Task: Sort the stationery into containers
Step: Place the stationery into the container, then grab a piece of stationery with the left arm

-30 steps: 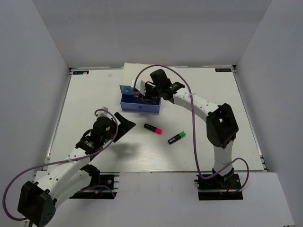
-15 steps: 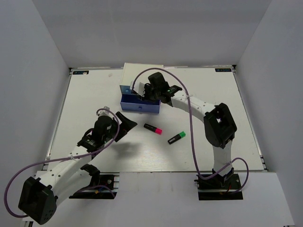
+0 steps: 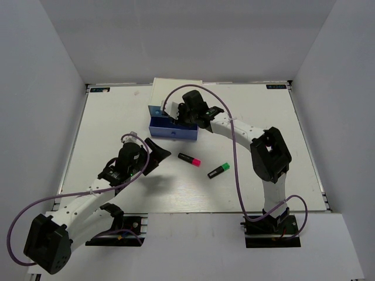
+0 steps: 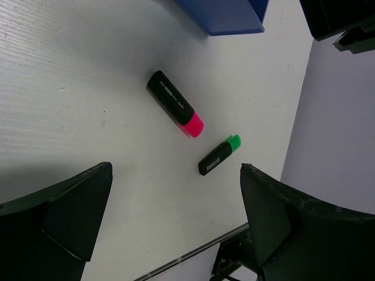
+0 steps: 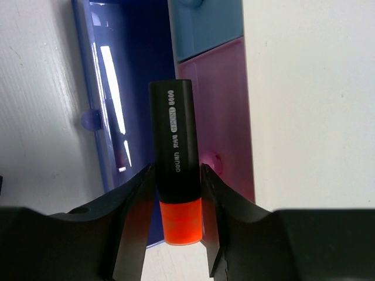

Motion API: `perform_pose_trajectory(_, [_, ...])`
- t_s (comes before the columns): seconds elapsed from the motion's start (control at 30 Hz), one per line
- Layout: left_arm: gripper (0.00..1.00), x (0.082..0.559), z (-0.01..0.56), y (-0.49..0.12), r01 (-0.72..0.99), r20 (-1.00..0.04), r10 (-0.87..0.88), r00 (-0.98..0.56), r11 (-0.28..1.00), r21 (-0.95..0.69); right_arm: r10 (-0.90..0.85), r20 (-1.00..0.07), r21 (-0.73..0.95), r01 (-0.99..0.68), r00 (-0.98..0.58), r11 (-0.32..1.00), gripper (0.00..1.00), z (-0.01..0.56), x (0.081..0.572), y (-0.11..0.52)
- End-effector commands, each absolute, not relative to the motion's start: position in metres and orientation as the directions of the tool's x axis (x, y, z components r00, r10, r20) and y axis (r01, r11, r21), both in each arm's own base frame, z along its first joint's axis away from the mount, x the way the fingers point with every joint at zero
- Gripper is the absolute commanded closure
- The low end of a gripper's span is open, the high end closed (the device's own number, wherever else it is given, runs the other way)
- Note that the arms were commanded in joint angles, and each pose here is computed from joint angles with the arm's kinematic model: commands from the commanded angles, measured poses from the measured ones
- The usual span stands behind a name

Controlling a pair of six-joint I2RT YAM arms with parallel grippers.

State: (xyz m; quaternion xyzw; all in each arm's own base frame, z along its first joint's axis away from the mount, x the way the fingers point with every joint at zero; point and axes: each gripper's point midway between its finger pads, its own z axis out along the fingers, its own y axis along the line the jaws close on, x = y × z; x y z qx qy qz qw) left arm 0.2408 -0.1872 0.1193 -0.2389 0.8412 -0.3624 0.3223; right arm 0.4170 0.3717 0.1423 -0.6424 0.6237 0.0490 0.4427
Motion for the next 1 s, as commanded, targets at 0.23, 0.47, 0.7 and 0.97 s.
perform_pose_trajectory(0.23, [0.00, 0.238, 0.112, -0.194, -0.189, -0.328, -0.628, -0.706, 0.612, -0.768, -0.754, -0.614, -0.521, -0.837, 0.233, 0.165, 0.54, 0.142, 0.414, 0.375])
perform_pose_trajectory(0.47, [0.03, 0.246, 0.122, -0.199, -0.200, -0.309, -0.649, -0.695, 0.587, -0.784, -0.716, -0.662, -0.495, -0.848, 0.223, 0.193, 0.75, 0.169, 0.406, 0.372])
perform_pose_trajectory(0.7, [0.18, 0.262, 0.121, -0.213, -0.301, -0.232, -0.672, -0.704, 0.577, -0.759, -0.661, -0.733, -0.439, -0.854, 0.161, 0.279, 1.00, 0.203, 0.376, 0.349])
perform_pose_trajectory(0.97, [0.41, 0.273, 0.108, -0.227, -0.494, -0.137, -0.723, -0.677, 0.584, -0.644, -0.685, -0.728, -0.473, -0.718, -0.007, 0.511, 0.55, 0.199, 0.385, 0.271])
